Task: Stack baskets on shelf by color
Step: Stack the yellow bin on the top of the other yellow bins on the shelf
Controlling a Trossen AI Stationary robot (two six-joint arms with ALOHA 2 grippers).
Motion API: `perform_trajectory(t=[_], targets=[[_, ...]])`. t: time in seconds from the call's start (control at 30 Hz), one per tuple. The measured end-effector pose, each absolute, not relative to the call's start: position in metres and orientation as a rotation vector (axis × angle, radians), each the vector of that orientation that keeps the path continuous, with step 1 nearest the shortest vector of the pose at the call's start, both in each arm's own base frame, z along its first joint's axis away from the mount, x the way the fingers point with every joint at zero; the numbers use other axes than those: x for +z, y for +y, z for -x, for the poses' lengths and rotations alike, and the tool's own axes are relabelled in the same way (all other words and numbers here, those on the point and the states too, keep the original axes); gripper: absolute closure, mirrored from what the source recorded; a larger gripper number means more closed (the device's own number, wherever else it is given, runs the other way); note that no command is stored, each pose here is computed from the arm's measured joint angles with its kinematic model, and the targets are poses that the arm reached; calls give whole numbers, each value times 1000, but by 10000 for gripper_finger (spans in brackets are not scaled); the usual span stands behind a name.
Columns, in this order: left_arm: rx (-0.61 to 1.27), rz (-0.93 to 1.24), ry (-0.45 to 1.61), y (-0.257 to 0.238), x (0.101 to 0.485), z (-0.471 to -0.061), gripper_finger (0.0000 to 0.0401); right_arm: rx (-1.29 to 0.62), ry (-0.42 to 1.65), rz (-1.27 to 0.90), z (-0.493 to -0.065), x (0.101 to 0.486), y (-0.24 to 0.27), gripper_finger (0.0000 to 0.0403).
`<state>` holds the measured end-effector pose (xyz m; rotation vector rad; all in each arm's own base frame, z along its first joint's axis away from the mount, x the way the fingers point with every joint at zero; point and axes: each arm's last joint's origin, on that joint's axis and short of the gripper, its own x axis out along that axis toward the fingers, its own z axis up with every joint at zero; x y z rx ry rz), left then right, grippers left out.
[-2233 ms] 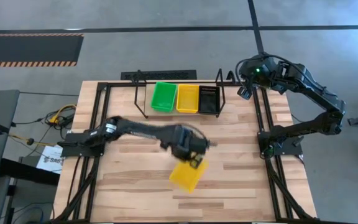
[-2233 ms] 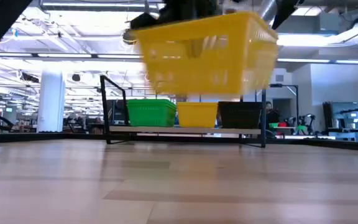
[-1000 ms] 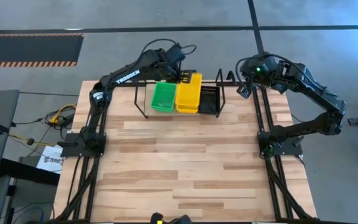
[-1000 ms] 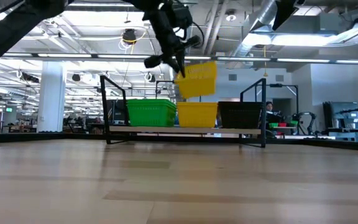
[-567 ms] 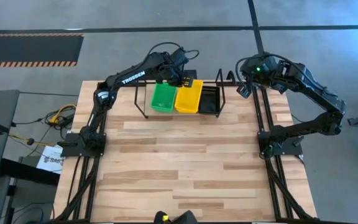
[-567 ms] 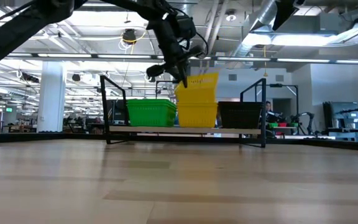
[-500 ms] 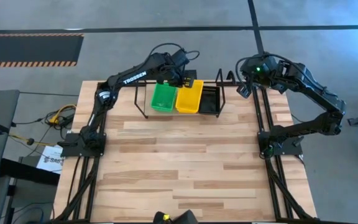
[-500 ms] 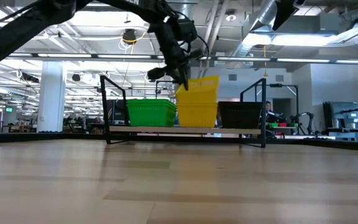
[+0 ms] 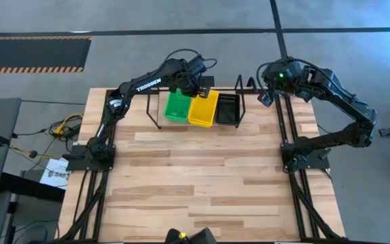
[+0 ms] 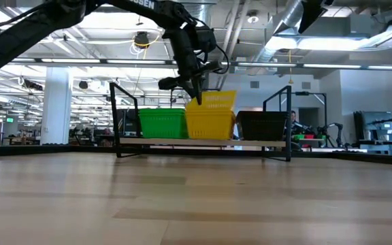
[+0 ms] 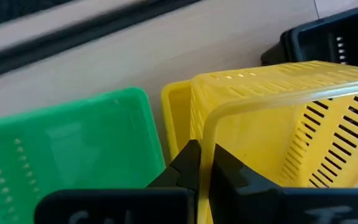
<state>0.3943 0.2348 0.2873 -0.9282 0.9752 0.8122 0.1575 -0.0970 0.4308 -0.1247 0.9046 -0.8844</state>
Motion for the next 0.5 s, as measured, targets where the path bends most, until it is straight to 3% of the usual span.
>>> perform_trajectory(t=[0.13,0.5], targets=[[793,866,966,235,288,-397,387,-881,908,131,-157,431,-97,392],[611,896,838,241,315,-400,293,-880,909,133,-158,431,-97,392]])
